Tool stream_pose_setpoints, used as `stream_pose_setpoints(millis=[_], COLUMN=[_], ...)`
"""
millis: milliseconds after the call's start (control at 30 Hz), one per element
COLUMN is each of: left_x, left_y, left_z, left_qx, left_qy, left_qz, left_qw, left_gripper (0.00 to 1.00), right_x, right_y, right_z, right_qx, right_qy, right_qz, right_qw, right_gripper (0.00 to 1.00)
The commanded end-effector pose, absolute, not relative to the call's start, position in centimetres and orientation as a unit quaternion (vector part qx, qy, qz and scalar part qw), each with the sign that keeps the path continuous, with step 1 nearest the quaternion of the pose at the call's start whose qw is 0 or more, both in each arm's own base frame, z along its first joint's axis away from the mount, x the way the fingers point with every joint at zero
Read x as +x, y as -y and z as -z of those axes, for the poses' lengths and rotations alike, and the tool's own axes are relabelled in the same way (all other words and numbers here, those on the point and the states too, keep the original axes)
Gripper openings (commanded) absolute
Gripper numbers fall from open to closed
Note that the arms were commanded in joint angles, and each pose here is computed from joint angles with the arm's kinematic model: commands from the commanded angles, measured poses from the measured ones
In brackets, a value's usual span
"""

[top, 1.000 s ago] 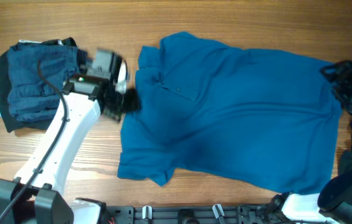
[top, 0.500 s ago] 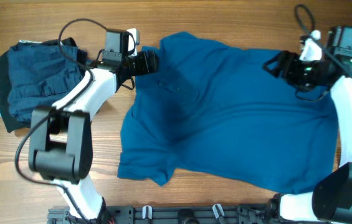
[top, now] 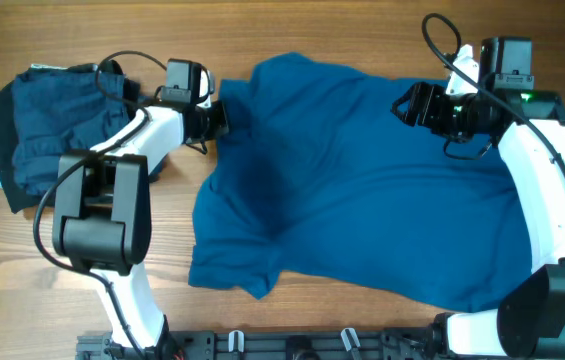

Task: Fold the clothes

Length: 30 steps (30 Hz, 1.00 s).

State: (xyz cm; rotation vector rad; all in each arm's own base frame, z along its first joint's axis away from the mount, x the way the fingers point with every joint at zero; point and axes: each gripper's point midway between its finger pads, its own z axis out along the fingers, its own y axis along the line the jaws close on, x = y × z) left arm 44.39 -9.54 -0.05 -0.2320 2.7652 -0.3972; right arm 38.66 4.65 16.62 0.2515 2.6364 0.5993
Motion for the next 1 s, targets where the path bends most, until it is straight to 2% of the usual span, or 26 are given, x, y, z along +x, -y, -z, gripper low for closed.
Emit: stream_pose_setpoints(millis=[0,133,200,367,400,467,533,600,733,800,967], left_x=[40.6,39.3,39.4,41.4,42.2,43.4,44.6,45.1,44.0,42.6,39.0], left_y=[2.3,1.3,2.3,3.4,3.7,4.6,5.9,6.6,8.0,8.0,7.6], left_z=[3.3,3.0,1.8,-5.3,-7.1,-10.2,-13.0,-13.5,-12.2,-11.8,-12.8], left_qx=[-0.158,-0.173,-0.148,-0.118,-0.111,-0.094,-0.053,-0.044,-0.033,-0.034,-0.026], left_qy=[-0.982,-0.981,-0.982,-0.974,-0.969,-0.957,-0.944,-0.939,-0.948,-0.955,-0.967], left_qz=[0.028,0.057,0.089,0.113,0.121,0.14,0.157,0.161,0.171,0.168,0.157], left_qw=[0.097,0.066,0.072,0.156,0.183,0.235,0.287,0.3,0.267,0.241,0.199], left_gripper=[0.04,0.04,0.11,0.47,0.59,0.68,0.72,0.73,0.75,0.74,0.77], right_x=[38.7,39.3,39.6,40.1,40.4,41.2,42.6,43.6,44.4,43.8,41.6], right_y=[-4.3,-4.2,-4.4,-6.6,-7.1,-8.5,-11.0,-12.1,-9.2,-8.2,-3.6], right_z=[-16.5,-15.4,-14.2,-10.6,-10.0,-10.0,-11.3,-12.1,-10.7,-10.5,-13.2], right_qx=[0.092,0.091,0.091,0.046,0.035,0.017,-0.025,-0.044,0.056,0.068,0.108], right_qy=[-0.95,-0.952,-0.954,-0.963,-0.963,-0.957,-0.936,-0.927,-0.948,-0.952,-0.951], right_qz=[-0.204,-0.203,-0.203,-0.21,-0.212,-0.233,-0.281,-0.288,-0.211,-0.203,-0.186], right_qw=[0.218,0.212,0.199,0.163,0.162,0.173,0.209,0.236,0.232,0.221,0.22], right_gripper=[0.83,0.83,0.83,0.81,0.82,0.84,0.85,0.84,0.84,0.8,0.82])
